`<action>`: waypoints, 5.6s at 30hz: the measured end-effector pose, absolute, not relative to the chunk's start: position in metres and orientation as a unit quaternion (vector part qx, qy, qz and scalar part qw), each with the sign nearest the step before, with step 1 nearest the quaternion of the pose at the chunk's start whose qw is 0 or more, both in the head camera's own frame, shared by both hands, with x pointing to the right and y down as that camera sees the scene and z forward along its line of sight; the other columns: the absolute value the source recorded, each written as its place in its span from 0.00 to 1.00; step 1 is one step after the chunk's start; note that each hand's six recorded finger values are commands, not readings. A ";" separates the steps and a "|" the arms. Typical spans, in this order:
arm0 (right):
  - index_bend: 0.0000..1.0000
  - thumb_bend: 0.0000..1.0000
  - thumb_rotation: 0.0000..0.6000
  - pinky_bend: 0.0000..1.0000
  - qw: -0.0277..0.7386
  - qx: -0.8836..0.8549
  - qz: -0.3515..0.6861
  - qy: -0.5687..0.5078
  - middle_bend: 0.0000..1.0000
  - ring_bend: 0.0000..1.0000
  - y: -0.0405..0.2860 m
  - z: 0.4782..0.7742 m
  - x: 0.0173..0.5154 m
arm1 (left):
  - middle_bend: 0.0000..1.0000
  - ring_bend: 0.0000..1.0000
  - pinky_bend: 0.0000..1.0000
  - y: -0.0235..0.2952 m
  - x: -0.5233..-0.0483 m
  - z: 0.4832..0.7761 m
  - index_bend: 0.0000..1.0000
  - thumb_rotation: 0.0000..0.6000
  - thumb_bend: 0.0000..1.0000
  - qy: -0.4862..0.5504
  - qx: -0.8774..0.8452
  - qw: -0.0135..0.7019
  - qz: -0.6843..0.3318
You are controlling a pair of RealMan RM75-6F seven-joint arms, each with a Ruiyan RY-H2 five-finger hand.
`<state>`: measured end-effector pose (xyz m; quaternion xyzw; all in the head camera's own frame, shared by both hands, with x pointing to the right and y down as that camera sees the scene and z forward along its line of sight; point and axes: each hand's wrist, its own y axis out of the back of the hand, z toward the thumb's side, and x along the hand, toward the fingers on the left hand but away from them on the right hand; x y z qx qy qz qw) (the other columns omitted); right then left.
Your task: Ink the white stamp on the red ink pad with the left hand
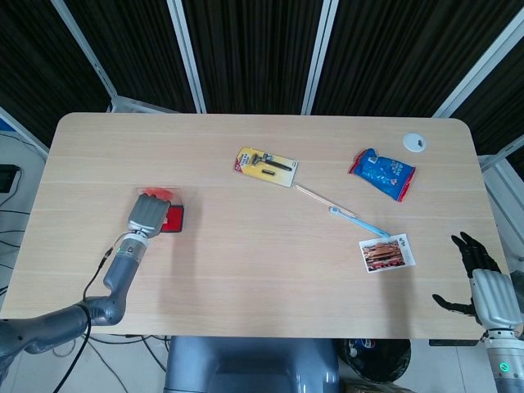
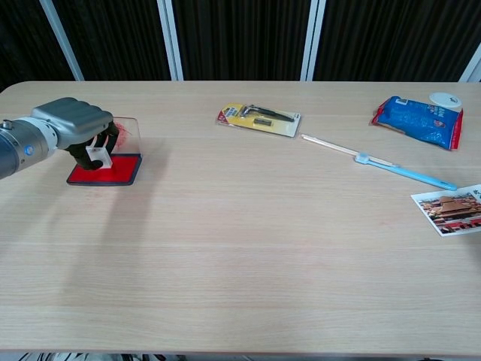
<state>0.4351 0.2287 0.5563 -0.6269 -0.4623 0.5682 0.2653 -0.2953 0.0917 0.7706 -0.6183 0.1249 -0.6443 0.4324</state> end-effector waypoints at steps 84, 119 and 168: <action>0.00 0.10 1.00 0.18 0.265 -0.630 0.560 -0.469 0.00 0.00 0.227 0.554 0.433 | 0.68 0.41 0.46 0.090 -0.297 0.717 0.69 1.00 0.59 0.143 -0.626 0.458 -0.615; 0.00 0.10 1.00 0.18 0.257 -0.633 0.558 -0.471 0.00 0.00 0.228 0.554 0.432 | 0.64 0.39 0.44 0.150 -0.301 0.734 0.64 1.00 0.45 0.070 -0.630 0.447 -0.631; 0.00 0.10 1.00 0.18 0.260 -0.633 0.557 -0.470 0.00 0.00 0.228 0.553 0.430 | 0.00 0.00 0.05 0.144 -0.308 0.717 0.03 1.00 0.00 0.060 -0.612 0.447 -0.649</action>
